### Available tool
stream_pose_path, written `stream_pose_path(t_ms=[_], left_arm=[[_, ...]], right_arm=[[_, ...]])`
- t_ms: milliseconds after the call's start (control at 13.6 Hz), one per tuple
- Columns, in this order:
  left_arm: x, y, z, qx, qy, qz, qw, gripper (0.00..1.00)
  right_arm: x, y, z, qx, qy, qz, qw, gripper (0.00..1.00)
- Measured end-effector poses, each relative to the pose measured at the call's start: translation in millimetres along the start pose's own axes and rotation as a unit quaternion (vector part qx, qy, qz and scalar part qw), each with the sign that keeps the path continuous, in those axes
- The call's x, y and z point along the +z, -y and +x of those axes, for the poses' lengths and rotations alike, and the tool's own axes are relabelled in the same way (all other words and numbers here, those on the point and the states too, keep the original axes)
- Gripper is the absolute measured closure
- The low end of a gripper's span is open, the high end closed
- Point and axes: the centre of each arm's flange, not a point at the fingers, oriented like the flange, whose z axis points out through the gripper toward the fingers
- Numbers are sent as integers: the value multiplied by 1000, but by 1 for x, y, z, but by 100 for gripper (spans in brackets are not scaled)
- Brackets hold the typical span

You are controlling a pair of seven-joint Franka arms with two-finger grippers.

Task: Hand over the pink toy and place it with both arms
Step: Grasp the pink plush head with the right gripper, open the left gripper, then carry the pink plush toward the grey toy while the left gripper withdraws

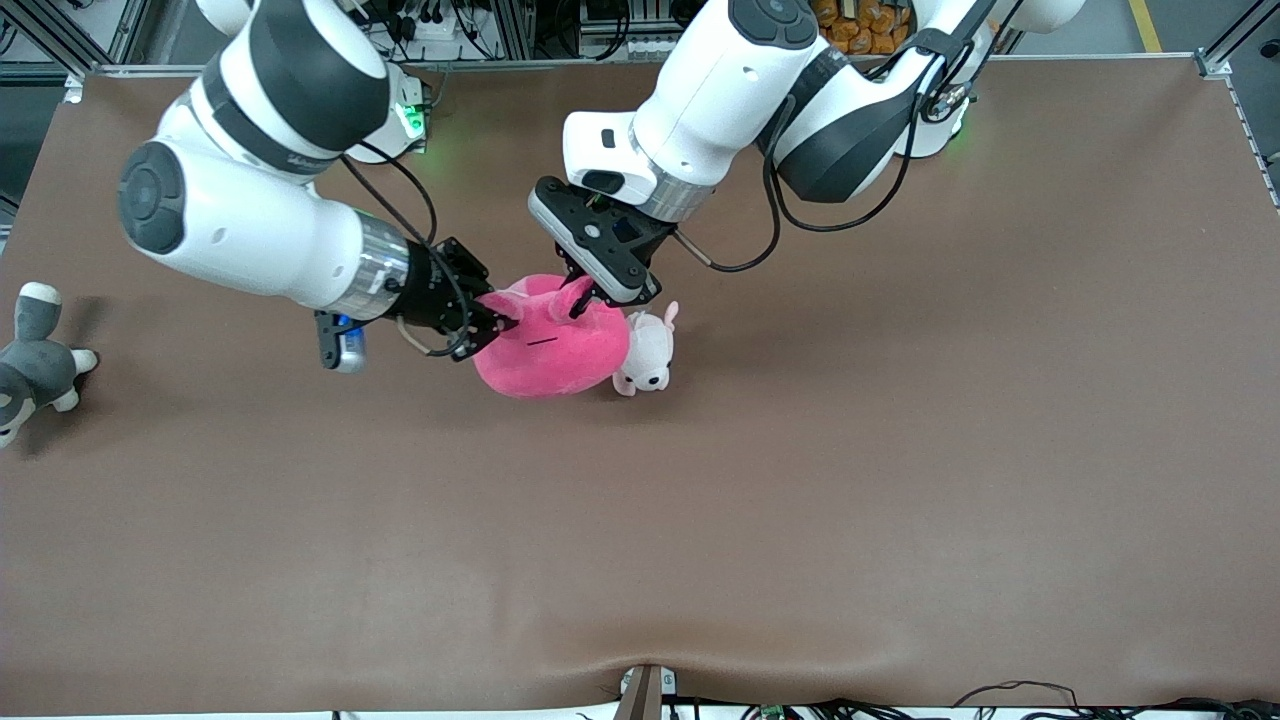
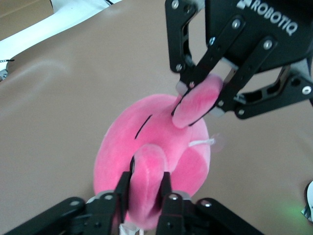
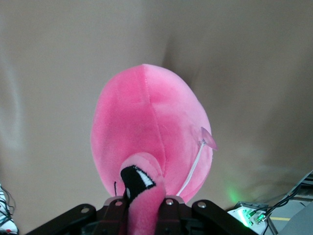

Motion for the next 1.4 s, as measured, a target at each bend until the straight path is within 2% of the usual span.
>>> stream_pose_path(t_ms=[441,955,1249,1396], left_arm=[[-2,0,1,-1,-2,0,1000,1],[-12,4,4,-16,-7,2,1000,0],[-35,16,1,-45,15,13,999,0],[-50,29,-2,-64,30,22,997,0]], right_arm=[[-50,-9,84,36,1,-34,999,85],[-79,-34,209,1,50,-110,993,85],[-64,-42,285,-28,94,-144,985,85],[-56,-48,326,-23,116,-156,981,85]])
